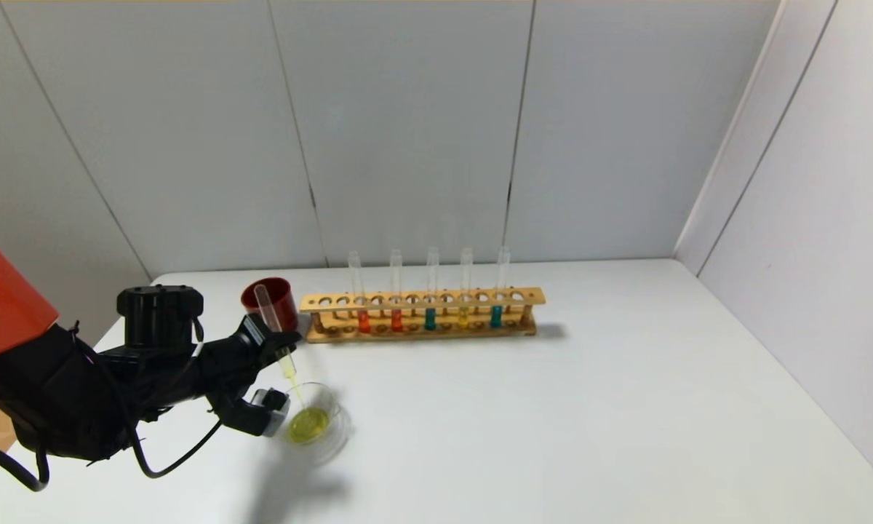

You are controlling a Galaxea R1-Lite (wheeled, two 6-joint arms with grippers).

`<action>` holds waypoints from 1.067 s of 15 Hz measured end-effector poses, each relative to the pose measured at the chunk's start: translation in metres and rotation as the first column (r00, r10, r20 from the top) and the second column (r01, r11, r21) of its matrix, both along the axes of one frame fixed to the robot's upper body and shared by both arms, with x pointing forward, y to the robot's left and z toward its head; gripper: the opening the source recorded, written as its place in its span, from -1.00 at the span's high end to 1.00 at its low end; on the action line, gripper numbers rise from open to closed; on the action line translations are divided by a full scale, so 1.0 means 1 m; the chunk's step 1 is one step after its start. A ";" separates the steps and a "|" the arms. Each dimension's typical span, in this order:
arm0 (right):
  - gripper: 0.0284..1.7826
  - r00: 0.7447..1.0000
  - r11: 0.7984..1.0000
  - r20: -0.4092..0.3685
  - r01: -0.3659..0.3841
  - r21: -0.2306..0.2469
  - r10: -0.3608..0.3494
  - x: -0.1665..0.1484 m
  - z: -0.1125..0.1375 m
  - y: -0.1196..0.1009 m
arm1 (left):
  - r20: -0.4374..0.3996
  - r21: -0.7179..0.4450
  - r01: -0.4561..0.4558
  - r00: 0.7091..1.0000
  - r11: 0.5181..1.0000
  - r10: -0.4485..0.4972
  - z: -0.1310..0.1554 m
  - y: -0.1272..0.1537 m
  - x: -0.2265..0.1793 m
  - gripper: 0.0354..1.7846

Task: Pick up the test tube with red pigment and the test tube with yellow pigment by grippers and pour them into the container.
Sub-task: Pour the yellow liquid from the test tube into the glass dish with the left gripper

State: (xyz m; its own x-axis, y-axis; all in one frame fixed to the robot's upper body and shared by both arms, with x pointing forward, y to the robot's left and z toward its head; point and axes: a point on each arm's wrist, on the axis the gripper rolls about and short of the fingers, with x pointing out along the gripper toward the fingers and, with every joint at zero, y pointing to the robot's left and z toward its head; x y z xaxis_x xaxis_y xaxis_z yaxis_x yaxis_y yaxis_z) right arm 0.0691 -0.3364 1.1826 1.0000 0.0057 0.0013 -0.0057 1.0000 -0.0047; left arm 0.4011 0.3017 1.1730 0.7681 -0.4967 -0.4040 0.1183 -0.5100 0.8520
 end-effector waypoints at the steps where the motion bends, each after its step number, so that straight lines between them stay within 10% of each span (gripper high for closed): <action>1: -0.96 1.000 1.000 0.000 0.000 0.000 0.000 0.000 0.000 0.000 | 0.010 0.011 0.006 1.000 1.000 -0.007 0.001 0.000 0.000 0.66; 16: -0.96 1.000 1.000 0.000 0.000 0.000 0.000 0.000 0.000 0.000 | 0.048 0.060 0.034 0.998 0.998 -0.037 0.009 0.000 -0.003 0.66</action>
